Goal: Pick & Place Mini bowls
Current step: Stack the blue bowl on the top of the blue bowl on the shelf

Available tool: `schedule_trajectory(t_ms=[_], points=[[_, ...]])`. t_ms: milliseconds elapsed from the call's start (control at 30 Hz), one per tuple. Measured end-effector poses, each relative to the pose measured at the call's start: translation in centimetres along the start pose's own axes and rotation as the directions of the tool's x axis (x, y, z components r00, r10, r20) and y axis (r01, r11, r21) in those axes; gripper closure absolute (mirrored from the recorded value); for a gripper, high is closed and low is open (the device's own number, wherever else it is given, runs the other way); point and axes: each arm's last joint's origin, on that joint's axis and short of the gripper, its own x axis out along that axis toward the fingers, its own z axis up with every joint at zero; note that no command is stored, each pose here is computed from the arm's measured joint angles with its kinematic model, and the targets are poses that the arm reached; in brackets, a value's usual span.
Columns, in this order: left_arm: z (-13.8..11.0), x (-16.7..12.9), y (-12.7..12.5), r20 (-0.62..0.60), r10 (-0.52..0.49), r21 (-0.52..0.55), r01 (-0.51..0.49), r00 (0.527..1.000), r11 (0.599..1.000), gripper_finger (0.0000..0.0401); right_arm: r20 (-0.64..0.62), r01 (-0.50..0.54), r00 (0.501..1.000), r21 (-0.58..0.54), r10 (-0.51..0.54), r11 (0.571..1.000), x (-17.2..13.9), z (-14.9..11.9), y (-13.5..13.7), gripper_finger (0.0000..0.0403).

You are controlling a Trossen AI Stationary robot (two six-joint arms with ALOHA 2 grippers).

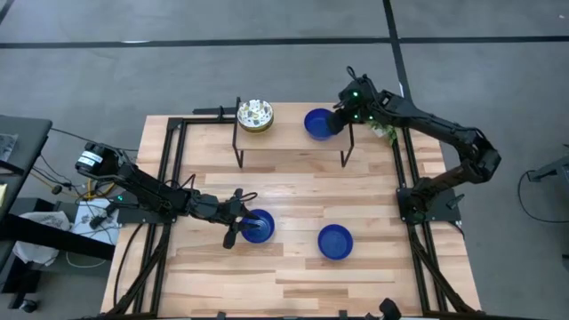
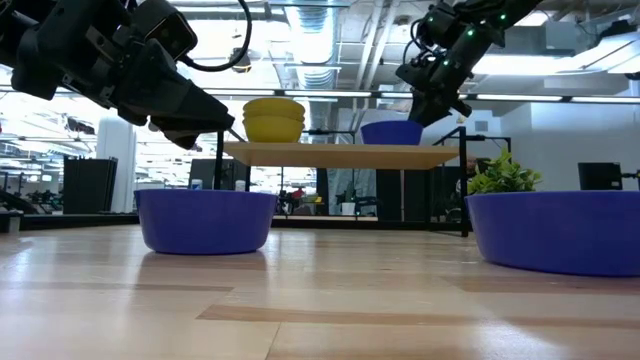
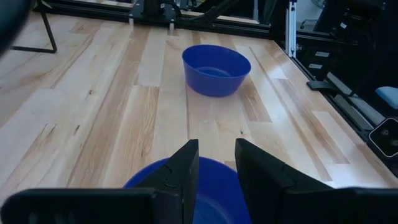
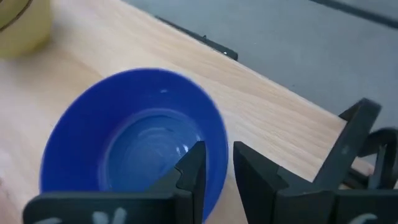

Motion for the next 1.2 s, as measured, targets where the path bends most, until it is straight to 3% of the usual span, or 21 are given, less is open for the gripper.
schedule_trajectory(t_ms=[333, 600, 900, 1067, 1200], points=[[0.0, 0.0, 0.0, 0.002, 0.0, 0.0, 0.0, 1.0, 1.0, 0.0297, 0.165, -0.05, 0.984, -0.103, 0.066, 0.993, -5.8, 0.3, 0.7, 0.0331], [0.0, 0.0, 0.0, 0.002, 0.0, 0.0, 0.0, 1.0, 1.0, 0.0297, 0.264, -0.148, 0.944, -0.197, 0.198, 0.969, -11.3, -1.0, 3.0, 0.0331], [0.0, 0.0, 0.0, 0.003, 0.0, 0.002, 0.0, 1.0, 1.0, 0.0297, 0.181, -0.278, 0.912, -0.386, 0.367, 0.88, -14.6, -4.6, 5.7, 0.0331], [0.0, 0.0, 0.0, 0.003, 0.0, 0.003, 0.0, 1.0, 1.0, 0.0297, 0.112, -0.357, 0.889, -0.436, 0.443, 0.826, -14.6, -7.0, 7.0, 0.0331], [0.0, 0.0, 0.0, 0.003, 0.0, 0.003, 0.0, 1.0, 1.0, 0.0297, 0.062, -0.382, 0.889, -0.445, 0.453, 0.81, -13.9, -9.0, 7.9, 0.0331]])
